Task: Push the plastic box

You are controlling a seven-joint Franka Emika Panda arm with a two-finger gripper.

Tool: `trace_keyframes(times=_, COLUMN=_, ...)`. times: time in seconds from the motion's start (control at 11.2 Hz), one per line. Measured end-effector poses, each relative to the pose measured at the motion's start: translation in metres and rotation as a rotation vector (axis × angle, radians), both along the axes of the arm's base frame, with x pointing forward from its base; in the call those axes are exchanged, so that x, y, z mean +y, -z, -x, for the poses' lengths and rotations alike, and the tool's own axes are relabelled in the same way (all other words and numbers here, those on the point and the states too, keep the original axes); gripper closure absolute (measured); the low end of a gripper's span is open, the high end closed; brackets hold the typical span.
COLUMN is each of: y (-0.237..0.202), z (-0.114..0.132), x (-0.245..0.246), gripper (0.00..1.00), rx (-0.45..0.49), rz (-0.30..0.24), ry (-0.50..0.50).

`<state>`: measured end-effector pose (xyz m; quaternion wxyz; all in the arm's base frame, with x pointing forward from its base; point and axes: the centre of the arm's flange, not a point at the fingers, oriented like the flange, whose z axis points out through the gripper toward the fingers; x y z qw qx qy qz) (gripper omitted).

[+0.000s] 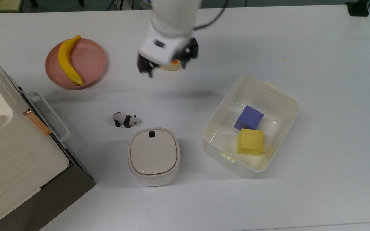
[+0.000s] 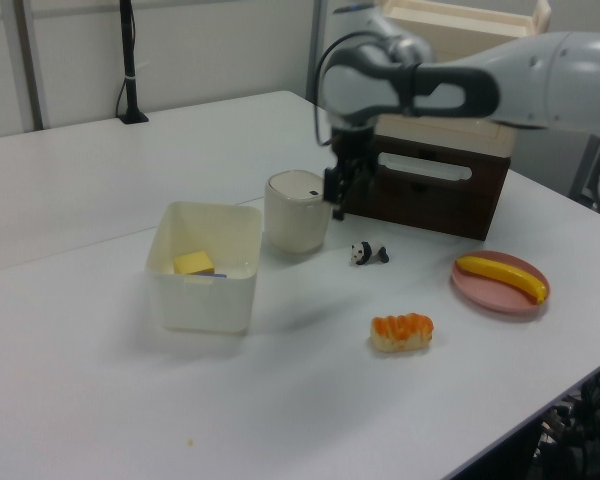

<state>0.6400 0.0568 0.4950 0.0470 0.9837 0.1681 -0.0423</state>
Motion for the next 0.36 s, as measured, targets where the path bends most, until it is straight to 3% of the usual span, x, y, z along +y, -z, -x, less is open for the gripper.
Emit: trace_keyframes(times=0.36, y=-0.056, z=0.026, x=-0.05, gripper=0.0, rx=-0.055, rz=0.008, ry=0.17)
